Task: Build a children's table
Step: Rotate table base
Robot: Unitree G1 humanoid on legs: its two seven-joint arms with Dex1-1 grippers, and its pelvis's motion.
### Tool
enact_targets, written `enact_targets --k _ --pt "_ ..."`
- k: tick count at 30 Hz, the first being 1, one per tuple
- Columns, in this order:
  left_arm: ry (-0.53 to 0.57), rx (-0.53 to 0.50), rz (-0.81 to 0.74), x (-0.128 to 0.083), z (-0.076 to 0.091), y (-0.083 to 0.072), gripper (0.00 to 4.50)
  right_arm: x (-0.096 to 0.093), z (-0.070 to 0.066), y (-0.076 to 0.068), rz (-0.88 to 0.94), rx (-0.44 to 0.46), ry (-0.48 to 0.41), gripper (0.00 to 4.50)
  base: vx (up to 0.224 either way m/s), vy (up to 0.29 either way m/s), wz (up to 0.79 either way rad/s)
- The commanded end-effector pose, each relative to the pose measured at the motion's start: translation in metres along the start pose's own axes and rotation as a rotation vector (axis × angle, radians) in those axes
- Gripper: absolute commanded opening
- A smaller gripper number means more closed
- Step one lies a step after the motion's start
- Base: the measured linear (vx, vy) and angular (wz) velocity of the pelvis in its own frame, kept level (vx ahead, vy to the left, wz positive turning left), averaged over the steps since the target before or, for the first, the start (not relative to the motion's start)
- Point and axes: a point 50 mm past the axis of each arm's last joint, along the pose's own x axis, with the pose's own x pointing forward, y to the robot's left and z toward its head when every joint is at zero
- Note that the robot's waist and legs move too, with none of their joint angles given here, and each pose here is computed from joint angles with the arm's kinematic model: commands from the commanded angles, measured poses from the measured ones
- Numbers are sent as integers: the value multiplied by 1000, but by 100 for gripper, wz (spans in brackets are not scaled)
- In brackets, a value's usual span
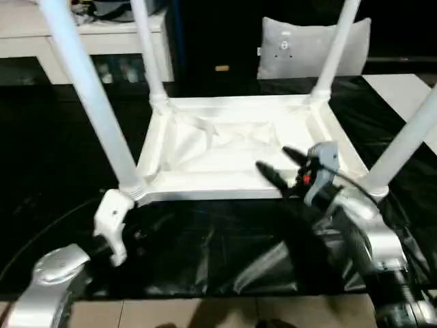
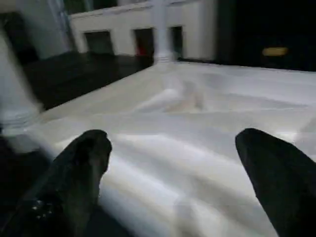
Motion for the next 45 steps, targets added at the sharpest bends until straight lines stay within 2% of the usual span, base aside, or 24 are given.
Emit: enact_targets --k 1,2,6,7,11,13,15,17,20,24,27,31,34,35,37,39,40,42,43,45 --pt "-55 14 37 -9 10 14 274 -5 5 7 35 -5 27 450 0 0 0" --pt "-74 23 55 -13 15 23 293 -11 1 11 51 17 74 450 0 0 0" --pt "-88 25 57 -18 23 33 321 -22 -7 15 75 -5 161 450 0 0 0" --pt "-94 28 52 -19 26 36 342 -25 -10 14 48 7 185 450 0 0 0" --pt "-139 24 30 -16 38 44 357 -30 -18 15 6 37 269 450 0 0 0" --pt "-153 18 15 -11 42 45 369 -29 -22 15 -22 42 297 450 0 0 0" --pt "-152 23 0 1 47 50 394 -23 -25 9 -114 46 318 450 0 0 0" --pt "-149 30 3 6 49 53 399 -21 -27 7 -145 51 328 450 0 0 0" --pt "-150 22 -3 20 54 59 439 -15 -32 2 -207 62 367 450 0 0 0" --pt "-182 -13 -65 37 64 58 448 -6 -34 -8 -293 96 353 450 0 0 0" --pt "-189 -33 -208 49 72 48 448 1 -34 -16 -337 108 340 450 0 0 0" --pt "-154 -54 -408 54 74 31 448 10 -34 -18 -326 103 323 450 0 0 0" --pt "-137 -57 -619 53 80 5 448 19 -31 -18 -304 89 300 450 0 0 0" --pt "-134 -57 -646 53 81 1 448 21 -31 -18 -301 88 299 450 0 0 0" --pt "-120 -45 -772 52 84 -22 448 28 -29 -15 -267 78 291 450 0 0 0" --pt "-118 -44 -795 52 84 -27 448 30 -29 -15 -260 78 289 450 0 0 0" --pt "-122 -31 -831 54 86 -37 448 33 -28 -14 -251 67 286 450 0 0 0" --pt "-134 -27 -859 57 88 -46 448 36 -27 -13 -237 58 282 450 0 0 0" --pt "-149 -36 -893 61 91 -58 448 41 -27 -11 -218 46 278 450 0 0 0" --pt "-159 -41 -912 63 93 -64 448 43 -26 -10 -207 41 278 450 0 0 0"
